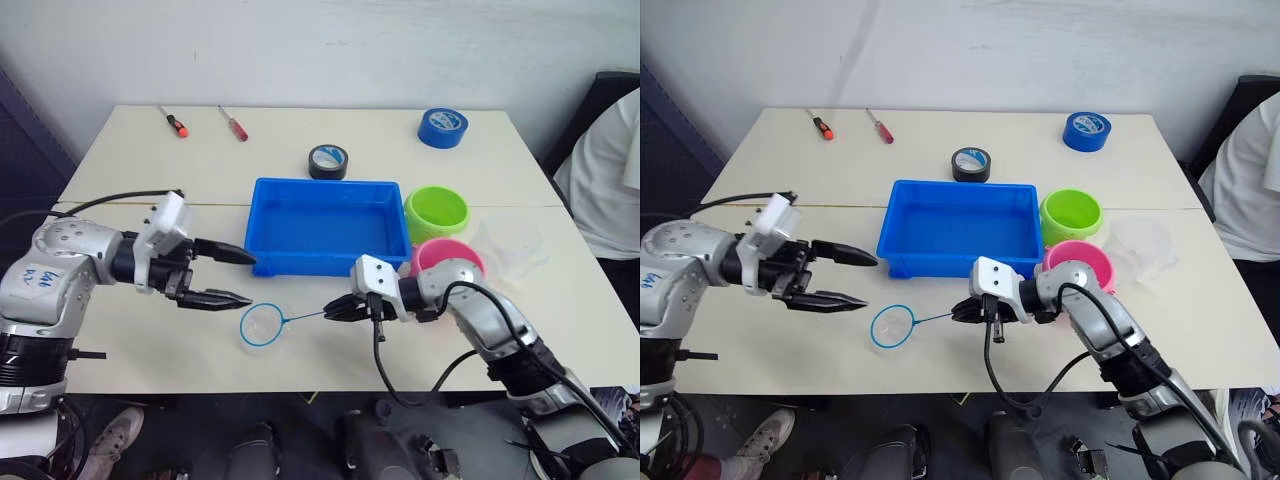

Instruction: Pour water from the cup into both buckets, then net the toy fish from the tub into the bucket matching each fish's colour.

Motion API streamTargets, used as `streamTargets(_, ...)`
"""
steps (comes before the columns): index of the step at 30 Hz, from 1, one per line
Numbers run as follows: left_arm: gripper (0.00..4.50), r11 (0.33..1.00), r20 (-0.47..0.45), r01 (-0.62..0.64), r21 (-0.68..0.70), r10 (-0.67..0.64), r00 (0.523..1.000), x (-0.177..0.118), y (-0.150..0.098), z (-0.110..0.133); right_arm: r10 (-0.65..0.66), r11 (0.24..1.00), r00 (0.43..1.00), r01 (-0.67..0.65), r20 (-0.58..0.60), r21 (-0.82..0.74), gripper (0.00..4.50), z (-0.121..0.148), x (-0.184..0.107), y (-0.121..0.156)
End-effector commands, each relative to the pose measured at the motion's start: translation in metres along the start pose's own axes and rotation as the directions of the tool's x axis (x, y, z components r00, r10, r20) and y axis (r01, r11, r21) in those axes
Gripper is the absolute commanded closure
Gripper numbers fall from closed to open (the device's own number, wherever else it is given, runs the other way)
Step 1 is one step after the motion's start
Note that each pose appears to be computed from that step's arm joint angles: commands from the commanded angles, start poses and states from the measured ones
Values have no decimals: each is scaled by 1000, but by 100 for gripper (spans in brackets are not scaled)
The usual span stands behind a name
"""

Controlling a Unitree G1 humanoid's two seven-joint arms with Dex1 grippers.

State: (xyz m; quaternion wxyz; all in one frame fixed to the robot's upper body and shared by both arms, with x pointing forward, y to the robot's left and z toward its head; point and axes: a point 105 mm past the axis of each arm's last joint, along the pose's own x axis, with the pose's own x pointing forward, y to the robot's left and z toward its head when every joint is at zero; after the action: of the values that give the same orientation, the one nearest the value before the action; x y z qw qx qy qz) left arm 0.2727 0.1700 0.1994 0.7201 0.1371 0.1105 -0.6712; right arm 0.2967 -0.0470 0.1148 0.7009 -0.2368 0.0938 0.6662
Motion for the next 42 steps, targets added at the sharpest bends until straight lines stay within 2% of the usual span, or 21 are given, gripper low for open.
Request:
streamTargets(1, 63, 998, -14, 17, 53, -17, 1000, 2, -3, 7, -14, 999, 1000, 14, 10, -53, 450, 1, 7, -8)
streamTargets(4, 63, 998, -34, 9, 58, -7, 999, 3, 0, 2, -33, 999, 999, 34, 11, -43, 450, -5, 14, -17)
streamTargets(11, 63, 997, -8, -36, 63, 36, 999, 4, 4, 5, -52, 998, 998, 52, 22, -46, 450, -6, 16, -26)
streamTargets(15, 59, 995, 29, -83, 54, 82, 996, 4, 10, 7, -67, 997, 998, 67, 15, -36, 321, -8, 13, -30)
streamTargets(17, 59, 992, 62, -124, 32, 121, 991, 4, 15, 9, -81, 996, 997, 82, 10, -38, 204, -8, 8, -32)
streamTargets(20, 59, 976, 66, -217, 5, 216, 974, 3, 23, 6, -117, 993, 993, 117, 0, -29, 85, -9, -8, -30)
streamTargets(24, 59, 922, 39, -375, -97, 380, 924, -4, 28, -6, -168, 986, 986, 168, -9, -10, 85, -2, -41, -8)
streamTargets(26, 59, 877, 47, -463, -129, 471, 881, -12, 27, -16, -229, 973, 973, 229, 9, 31, 85, 5, -54, 8)
streamTargets(28, 59, 851, 55, -506, -141, 517, 854, -16, 23, -24, -267, 962, 964, 266, 9, 68, 85, 7, -59, 20)
streamTargets(31, 59, 771, 21, -600, -212, 617, 787, -18, 15, -50, -352, 922, 936, 348, -12, 170, 85, -6, -63, 34)
streamTargets(34, 59, 727, 7, -632, -268, 658, 753, -20, 9, -65, -391, 898, 920, 389, -33, 207, 85, -13, -64, 41)
streamTargets(37, 59, 622, -77, -693, -365, 721, 688, -13, -6, -109, -464, 840, 882, 468, -81, 275, 85, -34, -68, 49)
streamTargets(42, 59, 585, -100, -700, -408, 734, 672, -6, -18, -127, -488, 819, 866, 498, -111, 285, 85, -45, -70, 52)
